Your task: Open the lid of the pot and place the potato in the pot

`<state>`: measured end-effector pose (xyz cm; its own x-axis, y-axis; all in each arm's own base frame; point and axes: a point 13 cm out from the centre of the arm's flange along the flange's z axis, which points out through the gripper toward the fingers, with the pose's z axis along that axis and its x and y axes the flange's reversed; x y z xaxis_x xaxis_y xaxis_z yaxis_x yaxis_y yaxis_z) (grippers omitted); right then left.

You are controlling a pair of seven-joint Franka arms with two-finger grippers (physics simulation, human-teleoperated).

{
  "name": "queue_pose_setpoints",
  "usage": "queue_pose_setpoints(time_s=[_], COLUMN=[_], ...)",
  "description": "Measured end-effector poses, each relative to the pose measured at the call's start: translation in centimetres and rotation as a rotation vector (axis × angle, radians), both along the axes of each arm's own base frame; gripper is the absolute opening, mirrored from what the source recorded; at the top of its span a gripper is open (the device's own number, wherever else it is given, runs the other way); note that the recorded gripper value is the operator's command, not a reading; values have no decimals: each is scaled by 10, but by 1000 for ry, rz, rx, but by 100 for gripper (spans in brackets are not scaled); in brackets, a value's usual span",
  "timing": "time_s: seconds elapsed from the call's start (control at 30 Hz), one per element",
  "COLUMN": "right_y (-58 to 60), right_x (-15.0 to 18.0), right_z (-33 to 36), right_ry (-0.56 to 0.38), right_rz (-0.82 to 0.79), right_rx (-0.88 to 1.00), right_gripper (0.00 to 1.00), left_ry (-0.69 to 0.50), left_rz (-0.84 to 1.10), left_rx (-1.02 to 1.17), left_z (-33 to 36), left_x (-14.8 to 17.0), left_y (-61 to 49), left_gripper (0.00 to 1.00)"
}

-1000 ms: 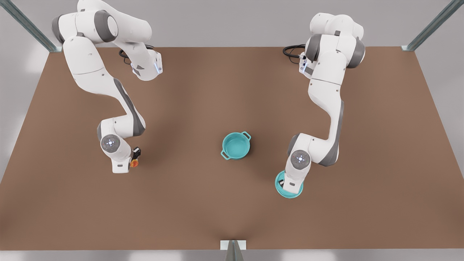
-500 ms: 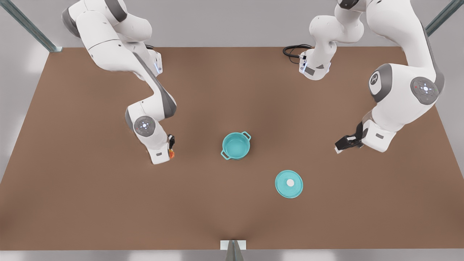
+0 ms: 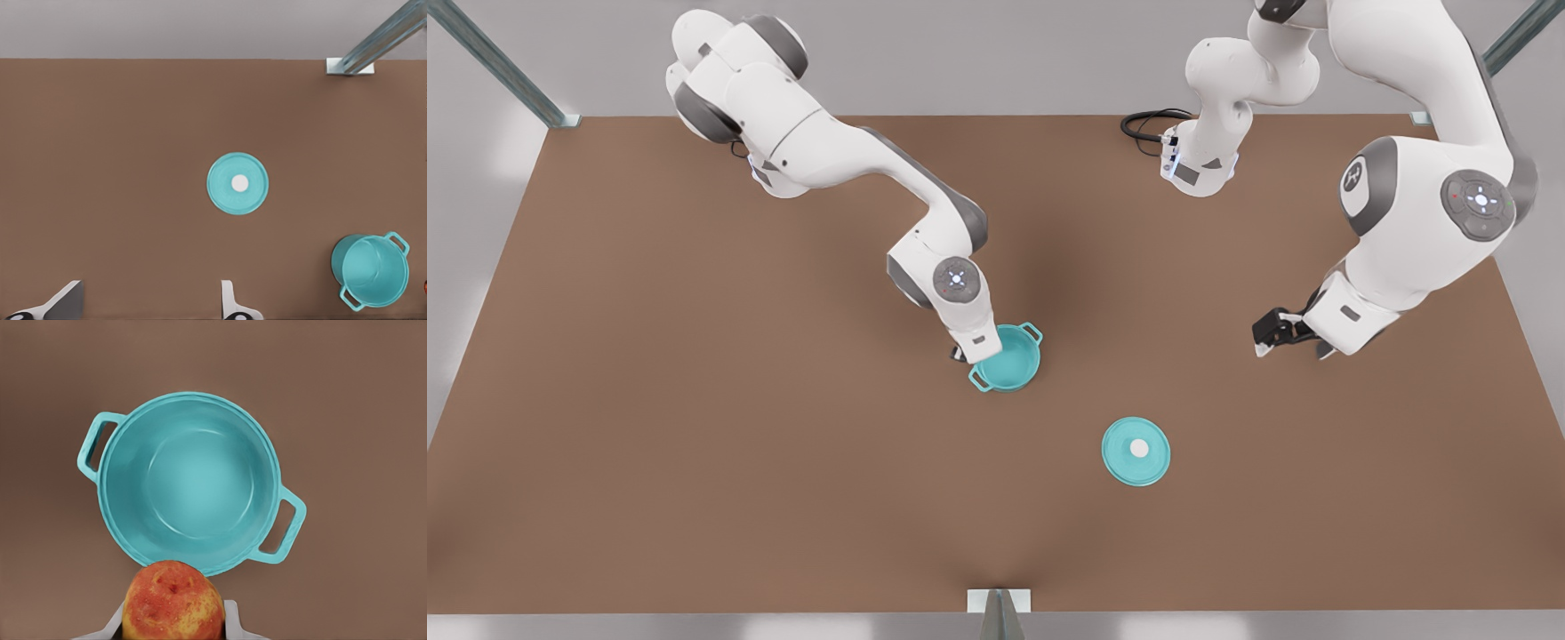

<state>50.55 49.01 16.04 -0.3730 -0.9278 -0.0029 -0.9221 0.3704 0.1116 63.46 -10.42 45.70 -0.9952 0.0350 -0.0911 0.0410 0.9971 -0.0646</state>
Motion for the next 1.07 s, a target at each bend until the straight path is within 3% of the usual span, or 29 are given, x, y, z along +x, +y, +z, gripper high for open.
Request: queue_pose_setpoints(time_s=[0.27,0.43,0.5,0.53,0.7,0.73,0.8,0.87,0.93,1.0,1.07], right_y=[66,97,103,104,104,103,85,-16,-179,-314,-361], right_x=[-9,15,21,24,37,42,72,149,211,225,214], right_z=[-40,-37,-33,-31,-21,-11,44,120,152,161,164], right_ry=[0,-38,-52,-59,-88,-99,-152,-219,-237,-211,-171], right_rz=[-95,-172,-197,-208,-258,-269,-311,-446,-630,-771,-812], right_rx=[99,187,209,217,243,252,280,265,184,96,41], right_gripper=[47,50,63,88,89,95,100,100,100,100,100], left_ry=[13,31,35,36,40,41,42,44,47,47,46], left_rz=[-77,-108,-118,-123,-143,-147,-153,-158,-162,-167,-170], left_rx=[12,18,19,19,20,20,21,21,21,22,22], left_z=[-1,-4,-5,-5,-6,-6,-7,-7,-9,-9,-8], left_x=[-5,-9,-10,-10,-11,-11,-12,-12,-12,-12,-12], left_y=[0,1,1,1,0,0,0,1,1,0,1], left_gripper=[100,100,100,100,100,100,100,100,100,100,100])
